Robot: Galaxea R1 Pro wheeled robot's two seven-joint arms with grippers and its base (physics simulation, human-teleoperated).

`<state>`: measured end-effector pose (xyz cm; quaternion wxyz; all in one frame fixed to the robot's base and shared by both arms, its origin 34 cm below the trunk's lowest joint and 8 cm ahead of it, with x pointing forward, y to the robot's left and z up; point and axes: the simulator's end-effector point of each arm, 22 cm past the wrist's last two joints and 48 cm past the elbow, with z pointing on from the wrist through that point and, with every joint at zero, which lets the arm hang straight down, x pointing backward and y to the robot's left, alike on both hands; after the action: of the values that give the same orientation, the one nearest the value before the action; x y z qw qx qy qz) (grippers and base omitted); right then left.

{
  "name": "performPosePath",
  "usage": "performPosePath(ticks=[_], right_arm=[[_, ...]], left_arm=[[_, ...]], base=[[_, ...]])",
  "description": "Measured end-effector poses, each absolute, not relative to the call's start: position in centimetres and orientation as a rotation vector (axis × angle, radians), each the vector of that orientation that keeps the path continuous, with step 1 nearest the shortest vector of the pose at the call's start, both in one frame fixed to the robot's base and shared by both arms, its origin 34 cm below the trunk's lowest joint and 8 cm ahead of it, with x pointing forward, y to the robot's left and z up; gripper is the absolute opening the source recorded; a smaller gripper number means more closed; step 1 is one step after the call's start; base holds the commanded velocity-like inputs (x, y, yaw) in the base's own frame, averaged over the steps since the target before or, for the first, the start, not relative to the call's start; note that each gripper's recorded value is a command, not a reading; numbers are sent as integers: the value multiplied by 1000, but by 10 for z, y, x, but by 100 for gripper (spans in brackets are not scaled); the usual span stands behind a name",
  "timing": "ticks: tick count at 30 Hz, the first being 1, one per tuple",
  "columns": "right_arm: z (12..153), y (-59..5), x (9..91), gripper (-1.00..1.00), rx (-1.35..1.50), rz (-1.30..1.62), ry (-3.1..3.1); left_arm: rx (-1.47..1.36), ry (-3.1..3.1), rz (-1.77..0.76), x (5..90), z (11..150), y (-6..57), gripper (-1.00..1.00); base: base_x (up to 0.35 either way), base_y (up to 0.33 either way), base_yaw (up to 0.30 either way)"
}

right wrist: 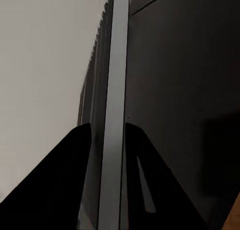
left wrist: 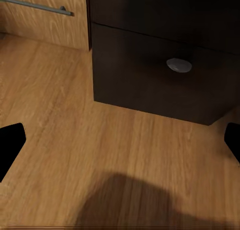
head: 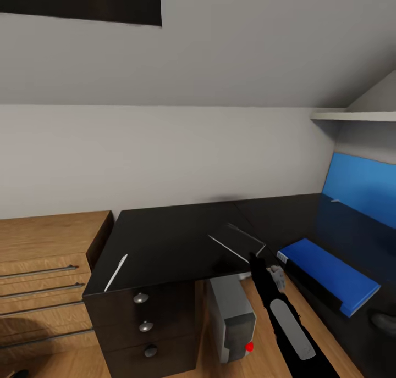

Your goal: In the bedroom, organize the workspace by keeping the computer under the desk, ensuring the monitor is on the desk, placing the keyboard on the desk next to the monitor, placing the mouse on the desk next to the keyboard, moving the folder from the swivel chair onto the desk next to the mouse, stacking the notebook on top of the folder with the pen on top of the notebook, and positioning the swivel chair next to the desk.

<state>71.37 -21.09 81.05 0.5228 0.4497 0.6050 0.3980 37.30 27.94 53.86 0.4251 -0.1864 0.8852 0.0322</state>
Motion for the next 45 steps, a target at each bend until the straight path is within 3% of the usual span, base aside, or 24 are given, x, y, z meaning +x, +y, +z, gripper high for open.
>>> performPosePath(ticks=[4,16,25,45], right_arm=[[840,-223,695,-100,1059,968,1391],[871,-397,657,-100,1336,738,1124],[869,-409,652,-100,1363,721,1104],[876,-415,650,-100,1358,714,1089]], left_arm=[[-465,2235,87,367,539,280,100],[-464,2269,102,354,527,282,100],[-464,2274,104,352,526,282,100],[-465,2270,106,353,526,282,100]], base=[[0,0,0],[0,-21,0],[0,-187,-98],[0,-7,-12]])
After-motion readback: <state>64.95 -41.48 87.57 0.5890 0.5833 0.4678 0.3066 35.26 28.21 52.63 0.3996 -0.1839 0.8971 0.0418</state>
